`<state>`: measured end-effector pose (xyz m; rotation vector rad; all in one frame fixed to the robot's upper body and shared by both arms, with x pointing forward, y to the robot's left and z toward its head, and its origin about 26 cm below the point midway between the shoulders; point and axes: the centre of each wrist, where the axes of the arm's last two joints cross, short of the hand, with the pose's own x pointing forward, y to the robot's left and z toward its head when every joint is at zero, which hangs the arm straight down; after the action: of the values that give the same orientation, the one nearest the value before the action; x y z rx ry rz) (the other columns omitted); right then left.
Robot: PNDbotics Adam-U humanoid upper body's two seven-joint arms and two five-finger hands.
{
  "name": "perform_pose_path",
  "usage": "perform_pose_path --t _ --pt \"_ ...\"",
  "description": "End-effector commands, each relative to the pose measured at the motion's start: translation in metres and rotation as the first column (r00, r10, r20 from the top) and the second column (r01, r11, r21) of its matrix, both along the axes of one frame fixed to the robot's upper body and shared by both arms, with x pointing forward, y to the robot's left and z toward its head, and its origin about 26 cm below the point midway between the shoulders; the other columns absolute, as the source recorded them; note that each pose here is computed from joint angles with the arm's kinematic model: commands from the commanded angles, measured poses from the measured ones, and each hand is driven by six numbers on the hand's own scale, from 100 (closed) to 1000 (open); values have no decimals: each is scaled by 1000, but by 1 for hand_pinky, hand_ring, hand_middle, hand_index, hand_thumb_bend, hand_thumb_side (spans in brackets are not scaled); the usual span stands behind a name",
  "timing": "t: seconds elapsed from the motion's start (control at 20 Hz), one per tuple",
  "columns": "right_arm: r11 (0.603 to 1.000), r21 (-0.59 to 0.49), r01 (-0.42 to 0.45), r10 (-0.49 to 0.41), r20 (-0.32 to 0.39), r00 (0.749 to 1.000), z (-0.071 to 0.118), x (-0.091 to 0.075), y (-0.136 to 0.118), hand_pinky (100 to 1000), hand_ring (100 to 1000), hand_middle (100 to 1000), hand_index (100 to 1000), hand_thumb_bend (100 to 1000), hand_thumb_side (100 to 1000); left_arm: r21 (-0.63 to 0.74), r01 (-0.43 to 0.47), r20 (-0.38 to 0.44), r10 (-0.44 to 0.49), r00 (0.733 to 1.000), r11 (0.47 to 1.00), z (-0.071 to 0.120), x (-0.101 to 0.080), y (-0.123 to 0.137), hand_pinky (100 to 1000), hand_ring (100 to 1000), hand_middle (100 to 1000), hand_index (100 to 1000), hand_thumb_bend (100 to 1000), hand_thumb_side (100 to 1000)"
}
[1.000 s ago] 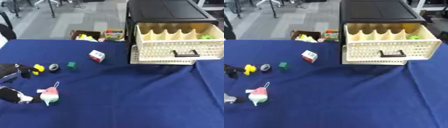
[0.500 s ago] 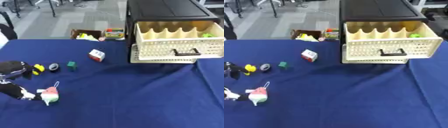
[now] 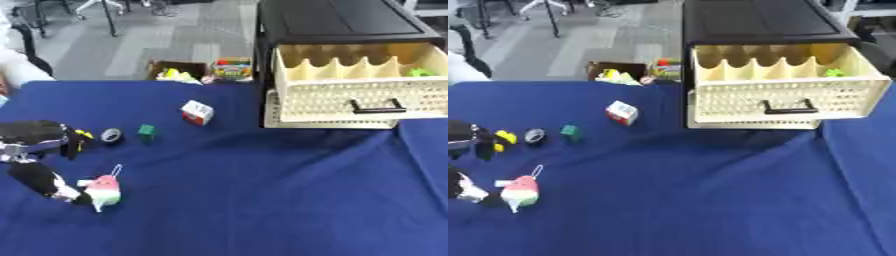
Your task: Pick up objects from table and place into drawer.
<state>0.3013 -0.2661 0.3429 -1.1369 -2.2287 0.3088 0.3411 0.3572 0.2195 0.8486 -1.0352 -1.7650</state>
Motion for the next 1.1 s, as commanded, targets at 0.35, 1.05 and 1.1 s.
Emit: perform_pose_path --t 0.35,1.05,1.1 --pt "998 56 -11 7 67 998 -5 -1 6 424 315 284 796 171 1000 64 -23 -66 28 997 998 5 14 -8 460 644 562 891 791 721" --pt "994 105 -21 11 94 996 -11 0 10 428 316 287 791 169 1000 92 -65 -134 77 988 994 -7 27 -13 441 629 575 882 735 699" --pt "994 105 -23 13 94 995 -11 0 10 429 316 288 791 168 1000 94 -65 -132 77 988 993 -8 27 -13 440 628 574 882 732 700"
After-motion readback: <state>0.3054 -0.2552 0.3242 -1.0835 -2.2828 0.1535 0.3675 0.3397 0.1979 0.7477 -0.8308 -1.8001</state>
